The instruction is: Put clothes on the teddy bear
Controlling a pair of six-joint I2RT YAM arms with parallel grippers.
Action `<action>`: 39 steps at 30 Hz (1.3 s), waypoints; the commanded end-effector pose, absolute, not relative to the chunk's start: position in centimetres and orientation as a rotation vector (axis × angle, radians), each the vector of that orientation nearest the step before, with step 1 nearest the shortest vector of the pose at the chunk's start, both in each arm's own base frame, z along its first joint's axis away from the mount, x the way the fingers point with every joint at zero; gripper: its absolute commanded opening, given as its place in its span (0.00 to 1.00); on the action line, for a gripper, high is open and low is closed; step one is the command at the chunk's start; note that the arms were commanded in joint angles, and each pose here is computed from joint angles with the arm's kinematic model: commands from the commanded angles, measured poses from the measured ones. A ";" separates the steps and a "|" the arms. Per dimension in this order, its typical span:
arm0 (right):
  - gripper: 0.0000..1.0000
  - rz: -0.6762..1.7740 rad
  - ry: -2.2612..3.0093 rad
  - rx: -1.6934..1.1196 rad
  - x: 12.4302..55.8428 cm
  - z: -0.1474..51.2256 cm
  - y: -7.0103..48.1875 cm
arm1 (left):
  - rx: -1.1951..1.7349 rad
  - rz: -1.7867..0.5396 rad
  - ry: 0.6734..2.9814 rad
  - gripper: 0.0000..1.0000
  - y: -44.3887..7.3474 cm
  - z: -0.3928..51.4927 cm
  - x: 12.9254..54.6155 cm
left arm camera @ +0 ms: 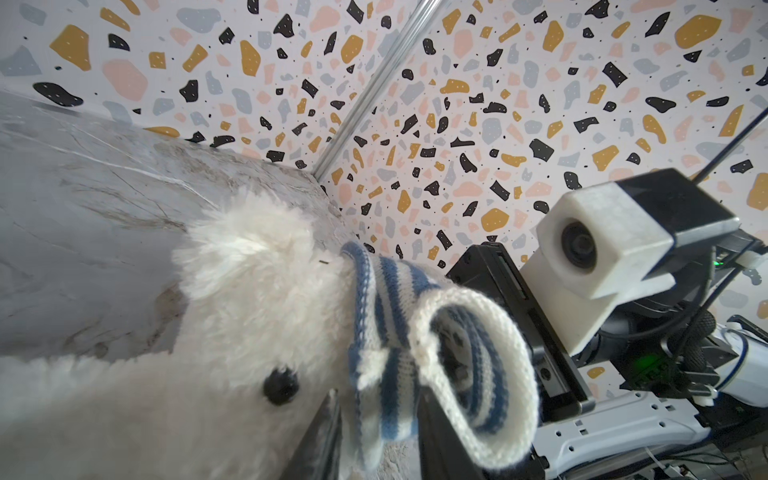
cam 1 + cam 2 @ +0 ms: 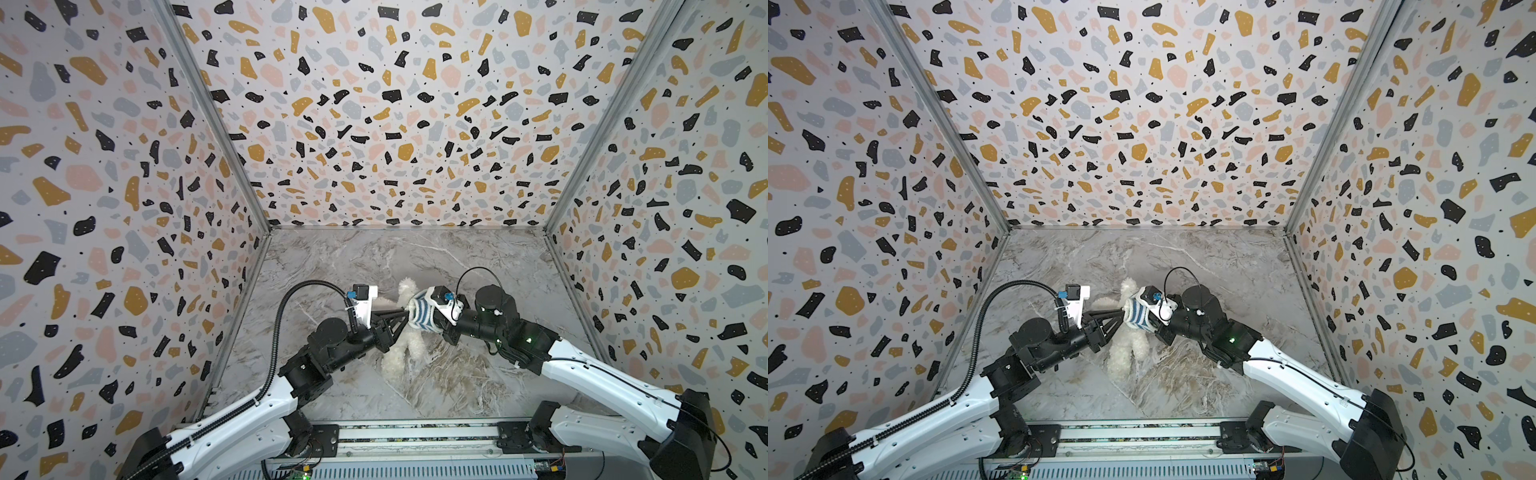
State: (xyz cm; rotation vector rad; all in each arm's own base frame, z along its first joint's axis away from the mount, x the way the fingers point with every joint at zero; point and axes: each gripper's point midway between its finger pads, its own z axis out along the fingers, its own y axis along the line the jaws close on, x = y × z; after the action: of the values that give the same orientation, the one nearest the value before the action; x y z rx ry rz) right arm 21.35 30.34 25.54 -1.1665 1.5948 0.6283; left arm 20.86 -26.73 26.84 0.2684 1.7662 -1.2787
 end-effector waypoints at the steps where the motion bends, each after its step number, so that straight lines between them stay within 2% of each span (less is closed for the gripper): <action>1: 0.00 0.668 1.459 -1.175 20.3 28.2 30.7 | 0.301 -1.340 1.695 0.31 -27.2 28.8 20.4; 8: 0.00 0.686 1.447 -1.195 19.8 27.9 31.0 | 0.294 -1.326 1.693 0.22 -27.3 28.8 20.8; 15: 0.00 0.666 1.455 -1.201 19.8 27.8 30.9 | 0.256 -1.274 1.693 0.00 -26.4 29.0 21.3; 29: 0.00 0.596 1.430 -1.243 18.3 27.5 31.2 | 0.007 -1.113 1.730 0.00 -21.2 27.7 24.9; 39: 0.00 0.528 1.444 -1.324 17.2 25.9 32.3 | 0.057 -1.136 1.692 0.00 -21.9 29.1 25.5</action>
State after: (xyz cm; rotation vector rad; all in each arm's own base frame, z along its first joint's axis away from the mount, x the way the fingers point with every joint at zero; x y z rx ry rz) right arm 17.73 32.04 25.87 -1.2884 1.4554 0.5575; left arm 24.86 -22.12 26.26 0.0514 1.7883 -1.1302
